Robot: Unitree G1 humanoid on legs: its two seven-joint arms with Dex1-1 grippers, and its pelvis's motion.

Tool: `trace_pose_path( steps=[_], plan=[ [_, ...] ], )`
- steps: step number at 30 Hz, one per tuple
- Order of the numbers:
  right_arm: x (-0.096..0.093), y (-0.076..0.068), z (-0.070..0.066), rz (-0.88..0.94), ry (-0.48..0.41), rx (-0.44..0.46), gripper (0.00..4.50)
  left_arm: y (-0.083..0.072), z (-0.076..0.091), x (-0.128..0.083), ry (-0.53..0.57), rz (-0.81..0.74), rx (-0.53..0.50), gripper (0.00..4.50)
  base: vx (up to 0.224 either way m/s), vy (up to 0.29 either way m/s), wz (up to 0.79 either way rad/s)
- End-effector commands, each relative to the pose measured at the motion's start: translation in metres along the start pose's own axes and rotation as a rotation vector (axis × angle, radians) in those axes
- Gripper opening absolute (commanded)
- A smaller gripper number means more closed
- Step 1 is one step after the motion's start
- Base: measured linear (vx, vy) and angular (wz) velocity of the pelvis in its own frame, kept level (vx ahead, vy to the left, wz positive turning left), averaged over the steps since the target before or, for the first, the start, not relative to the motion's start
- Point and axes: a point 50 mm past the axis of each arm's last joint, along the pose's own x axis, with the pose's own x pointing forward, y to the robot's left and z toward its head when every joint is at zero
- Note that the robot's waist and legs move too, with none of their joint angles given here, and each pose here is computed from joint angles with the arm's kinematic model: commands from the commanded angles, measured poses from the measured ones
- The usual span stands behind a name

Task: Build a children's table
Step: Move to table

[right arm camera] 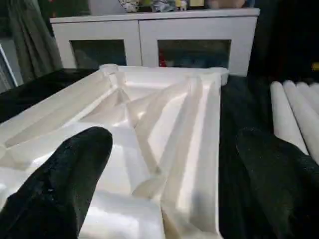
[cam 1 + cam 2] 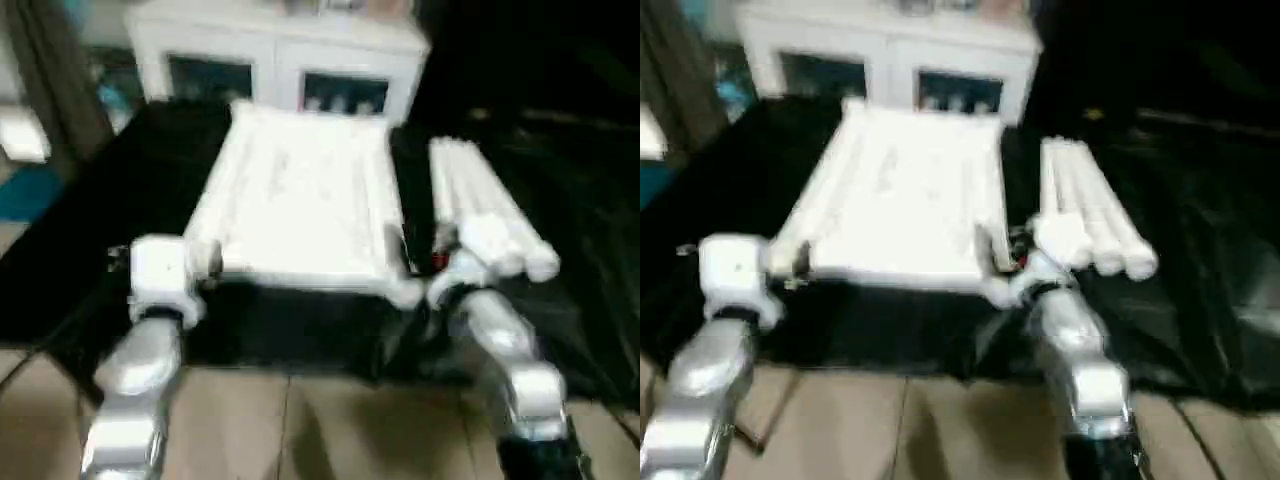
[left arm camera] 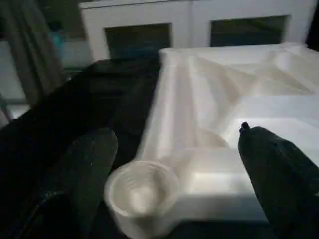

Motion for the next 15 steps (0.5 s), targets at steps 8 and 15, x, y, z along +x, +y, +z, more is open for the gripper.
trace_pose_path(
  steps=[8,15],
  plan=[
    [-0.0089,-0.0202,0.0009,-0.071,0.005,-0.027,4.5,-0.0168,0.0087,0.0035,-0.027,-0.072,0.006,4.42,0.14,-0.039,0.11],
    [-0.0124,-0.0219,-0.0014,-0.095,0.011,-0.029,4.5,-0.0207,0.0082,0.0052,-0.022,-0.101,0.009,4.42,0.135,0.062,0.07]
  ],
)
